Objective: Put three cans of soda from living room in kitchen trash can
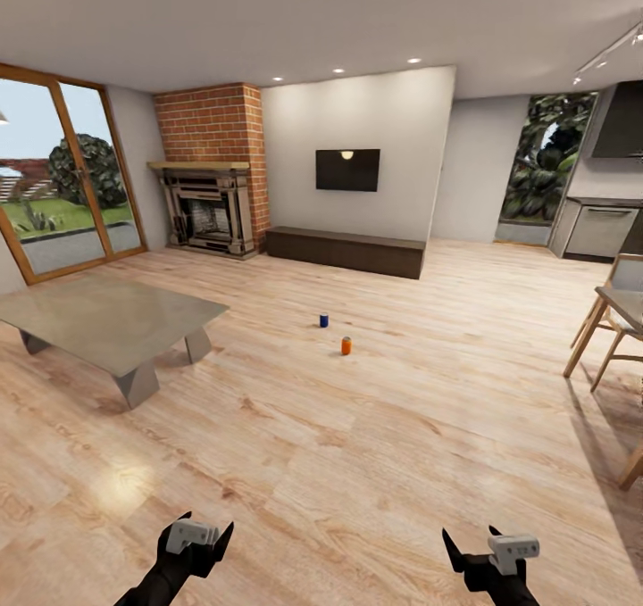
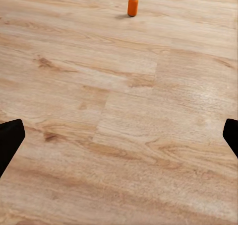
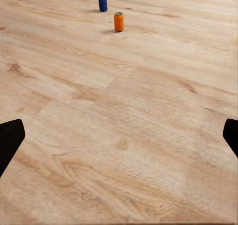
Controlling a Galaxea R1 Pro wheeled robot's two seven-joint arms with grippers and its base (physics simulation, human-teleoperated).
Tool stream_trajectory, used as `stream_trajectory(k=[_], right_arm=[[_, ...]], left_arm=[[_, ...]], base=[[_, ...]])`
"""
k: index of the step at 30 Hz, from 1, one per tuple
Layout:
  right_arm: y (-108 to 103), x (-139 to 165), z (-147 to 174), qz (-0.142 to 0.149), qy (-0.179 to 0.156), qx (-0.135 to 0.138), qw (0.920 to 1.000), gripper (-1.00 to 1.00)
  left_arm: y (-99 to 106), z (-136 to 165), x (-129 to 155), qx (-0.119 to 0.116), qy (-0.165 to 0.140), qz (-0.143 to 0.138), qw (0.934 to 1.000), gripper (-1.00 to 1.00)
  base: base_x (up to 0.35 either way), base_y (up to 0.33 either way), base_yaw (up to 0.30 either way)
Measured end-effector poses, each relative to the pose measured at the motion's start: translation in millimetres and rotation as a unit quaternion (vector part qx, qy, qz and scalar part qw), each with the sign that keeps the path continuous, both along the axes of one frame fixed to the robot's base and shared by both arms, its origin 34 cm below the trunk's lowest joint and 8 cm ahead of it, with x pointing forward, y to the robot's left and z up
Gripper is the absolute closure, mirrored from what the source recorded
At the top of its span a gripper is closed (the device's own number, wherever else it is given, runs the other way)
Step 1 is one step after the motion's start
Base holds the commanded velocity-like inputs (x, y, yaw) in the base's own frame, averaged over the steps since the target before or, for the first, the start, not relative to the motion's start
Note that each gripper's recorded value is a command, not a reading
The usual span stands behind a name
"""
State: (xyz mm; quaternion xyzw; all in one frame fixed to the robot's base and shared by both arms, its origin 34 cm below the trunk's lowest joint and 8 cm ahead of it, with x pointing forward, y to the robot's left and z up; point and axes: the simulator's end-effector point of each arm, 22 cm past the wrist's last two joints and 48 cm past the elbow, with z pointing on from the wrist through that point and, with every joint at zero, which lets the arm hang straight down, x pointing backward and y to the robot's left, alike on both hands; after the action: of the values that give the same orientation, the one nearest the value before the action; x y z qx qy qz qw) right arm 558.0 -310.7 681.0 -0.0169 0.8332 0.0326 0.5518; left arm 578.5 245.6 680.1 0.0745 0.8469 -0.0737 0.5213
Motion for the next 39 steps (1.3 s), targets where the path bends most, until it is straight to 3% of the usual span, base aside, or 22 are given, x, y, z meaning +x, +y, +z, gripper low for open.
stream_trajectory(k=[10, 19, 39], right_arm=[[-1, -1, -1, -0.004, 0.001, 0.001, 1.0000, -1.00], [-1, -1, -1, -0.004, 0.000, 0.001, 1.0000, -1.00], [-2, -1, 0, -0.003, -0.001, 0.001, 1.0000, -1.00]], left_arm=[[0, 0, 0, 0.000, 0.000, 0.000, 1.0000, -1.00], [1, -19, -12, -0.002, 0.024, 0.003, 0.9997, -1.00], [1, -22, -14, -0.002, 0.028, 0.003, 0.9996, -1.00]], base=[[-0.068, -0.080, -0.215], [-0.155, -0.225, -0.249], [-0.159, -0.245, -0.250]])
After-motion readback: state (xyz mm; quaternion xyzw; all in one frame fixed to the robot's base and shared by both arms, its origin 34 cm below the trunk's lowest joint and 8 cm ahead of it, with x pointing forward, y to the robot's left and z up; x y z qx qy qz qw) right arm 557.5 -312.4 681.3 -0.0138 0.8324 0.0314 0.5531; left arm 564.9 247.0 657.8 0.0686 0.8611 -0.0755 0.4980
